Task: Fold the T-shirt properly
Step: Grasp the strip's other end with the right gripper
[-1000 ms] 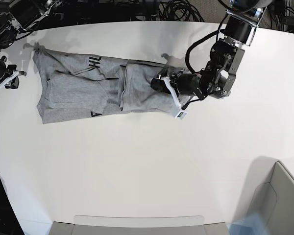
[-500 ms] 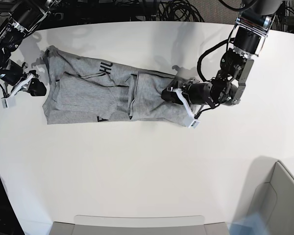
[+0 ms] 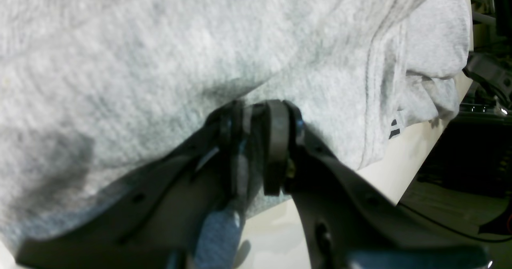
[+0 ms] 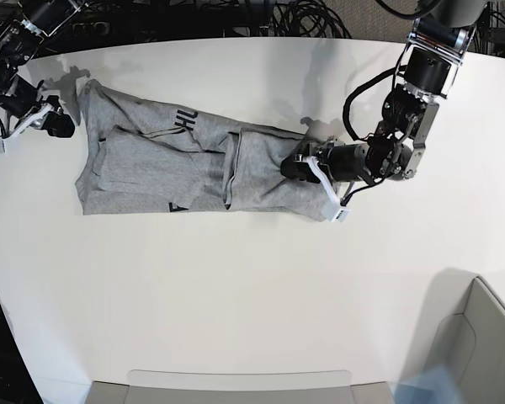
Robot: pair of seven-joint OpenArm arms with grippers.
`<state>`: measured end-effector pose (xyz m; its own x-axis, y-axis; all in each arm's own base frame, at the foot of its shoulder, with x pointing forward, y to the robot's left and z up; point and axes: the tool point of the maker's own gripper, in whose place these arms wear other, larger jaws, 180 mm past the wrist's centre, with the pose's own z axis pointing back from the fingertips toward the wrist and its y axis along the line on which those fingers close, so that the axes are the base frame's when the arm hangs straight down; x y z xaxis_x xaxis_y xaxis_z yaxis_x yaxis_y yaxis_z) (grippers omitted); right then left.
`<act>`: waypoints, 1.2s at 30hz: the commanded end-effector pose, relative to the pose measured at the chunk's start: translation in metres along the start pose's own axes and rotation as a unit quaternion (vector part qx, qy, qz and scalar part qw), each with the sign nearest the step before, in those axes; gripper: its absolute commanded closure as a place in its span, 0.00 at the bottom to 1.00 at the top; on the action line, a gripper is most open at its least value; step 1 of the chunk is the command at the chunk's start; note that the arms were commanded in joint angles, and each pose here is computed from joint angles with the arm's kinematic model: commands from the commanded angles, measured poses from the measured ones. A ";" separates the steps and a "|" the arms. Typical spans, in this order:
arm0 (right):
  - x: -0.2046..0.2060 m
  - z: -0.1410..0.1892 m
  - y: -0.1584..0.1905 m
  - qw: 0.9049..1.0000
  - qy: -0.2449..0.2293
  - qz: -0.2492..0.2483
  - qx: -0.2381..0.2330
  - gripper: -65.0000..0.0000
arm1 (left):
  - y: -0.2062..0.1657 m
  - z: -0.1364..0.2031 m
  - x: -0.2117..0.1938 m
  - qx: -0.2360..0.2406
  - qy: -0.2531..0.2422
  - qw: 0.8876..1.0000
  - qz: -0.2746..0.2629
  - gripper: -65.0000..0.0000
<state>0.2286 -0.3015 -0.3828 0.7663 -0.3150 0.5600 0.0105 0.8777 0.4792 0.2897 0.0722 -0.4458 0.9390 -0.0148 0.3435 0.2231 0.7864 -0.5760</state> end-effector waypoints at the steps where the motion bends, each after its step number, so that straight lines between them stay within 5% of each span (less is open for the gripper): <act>1: 0.016 0.001 0.005 1.000 -0.020 0.020 0.010 0.81 | 0.045 0.009 -0.020 0.098 0.043 0.994 -0.004 0.81; 17: -0.009 -0.054 0.031 0.996 0.059 0.008 0.061 0.81 | 0.035 0.010 -0.014 0.089 0.034 0.995 -0.017 0.81; 20: -0.010 -0.060 0.039 0.995 0.069 0.020 0.072 0.75 | 0.034 0.009 -0.014 0.087 0.034 0.995 -0.018 0.81; 24: -0.010 -0.061 0.041 0.995 0.070 0.021 0.073 0.63 | 0.034 0.009 -0.014 0.087 0.034 0.995 -0.018 0.81; 36: 0.002 -0.052 0.035 0.996 0.033 -0.001 0.077 0.64 | 0.033 0.008 -0.017 0.086 0.038 0.995 -0.020 0.81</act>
<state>0.2589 -0.2483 -0.4067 0.8116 -0.3163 0.4912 -0.0568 0.7941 0.6051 0.2904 0.0705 -0.4429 0.9297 -0.0361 0.3665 0.2491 0.7947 -0.5536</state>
